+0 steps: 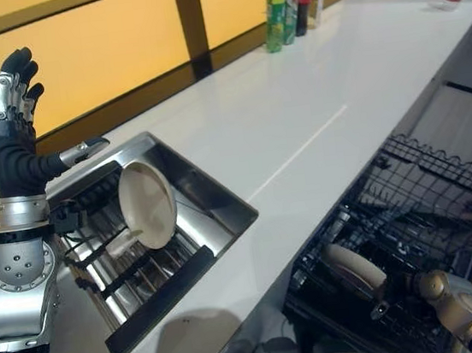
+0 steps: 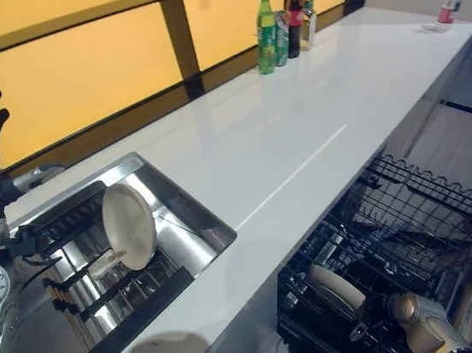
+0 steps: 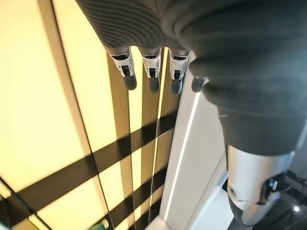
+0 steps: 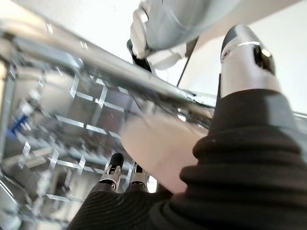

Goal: Pick up plates and place into dishwasher.

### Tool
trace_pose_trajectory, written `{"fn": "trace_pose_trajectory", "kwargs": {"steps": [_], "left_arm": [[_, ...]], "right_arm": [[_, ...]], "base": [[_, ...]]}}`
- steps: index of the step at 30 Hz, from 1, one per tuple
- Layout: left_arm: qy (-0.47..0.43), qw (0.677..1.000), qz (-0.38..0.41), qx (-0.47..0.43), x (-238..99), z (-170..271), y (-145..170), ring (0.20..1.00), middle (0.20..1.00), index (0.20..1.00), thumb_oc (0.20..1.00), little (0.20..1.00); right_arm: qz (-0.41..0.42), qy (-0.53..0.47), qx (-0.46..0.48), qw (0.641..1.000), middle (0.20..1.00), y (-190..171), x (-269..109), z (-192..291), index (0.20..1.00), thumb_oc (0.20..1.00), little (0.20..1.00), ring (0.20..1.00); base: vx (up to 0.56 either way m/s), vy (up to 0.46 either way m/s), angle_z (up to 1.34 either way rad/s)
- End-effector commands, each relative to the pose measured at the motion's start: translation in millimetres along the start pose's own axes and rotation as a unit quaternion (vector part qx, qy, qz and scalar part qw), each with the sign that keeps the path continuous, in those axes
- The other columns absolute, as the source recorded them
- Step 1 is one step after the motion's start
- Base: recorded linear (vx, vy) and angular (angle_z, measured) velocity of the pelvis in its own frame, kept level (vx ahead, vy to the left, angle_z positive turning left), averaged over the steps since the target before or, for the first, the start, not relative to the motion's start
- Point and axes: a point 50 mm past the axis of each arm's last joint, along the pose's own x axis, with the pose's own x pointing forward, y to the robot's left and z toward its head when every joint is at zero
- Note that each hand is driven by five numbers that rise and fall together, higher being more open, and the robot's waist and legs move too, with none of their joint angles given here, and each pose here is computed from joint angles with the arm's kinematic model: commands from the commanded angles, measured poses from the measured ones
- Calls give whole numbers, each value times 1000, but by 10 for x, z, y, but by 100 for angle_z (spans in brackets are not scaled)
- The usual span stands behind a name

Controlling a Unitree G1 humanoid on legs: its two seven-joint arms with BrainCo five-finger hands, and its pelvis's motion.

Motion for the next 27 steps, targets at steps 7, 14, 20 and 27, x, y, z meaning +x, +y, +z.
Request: {"fn": "trace_pose_trajectory", "kwargs": {"steps": [7, 14, 20, 27], "left_arm": [[-43, 998, 30, 40, 73, 74, 156, 1000, 1000, 1000, 1000, 1000], [-32, 998, 38, 46, 86, 19, 127, 1000, 1000, 1000, 1000, 1000], [-25, 996, 59, 55, 10, -19, 168, 1000, 1000, 1000, 1000, 1000], [-2, 993, 80, 85, -133, -114, 303, 1000, 1000, 1000, 1000, 1000]], "right_arm": [[-33, -58, -24, 997, 1000, -204, -50, 236, 1000, 1000, 1000, 1000], [-81, -71, -20, 994, 1000, -456, -230, 281, 1000, 1000, 1000, 1000], [-193, -111, -3, 975, 1000, -836, -529, 306, 1000, 1000, 1000, 1000], [-289, -195, -9, 937, 1000, -1138, -932, 548, 1000, 1000, 1000, 1000]], "base": [[-165, -106, -9], [-176, -177, -18], [-187, -104, -23], [-128, -52, -21]]}}
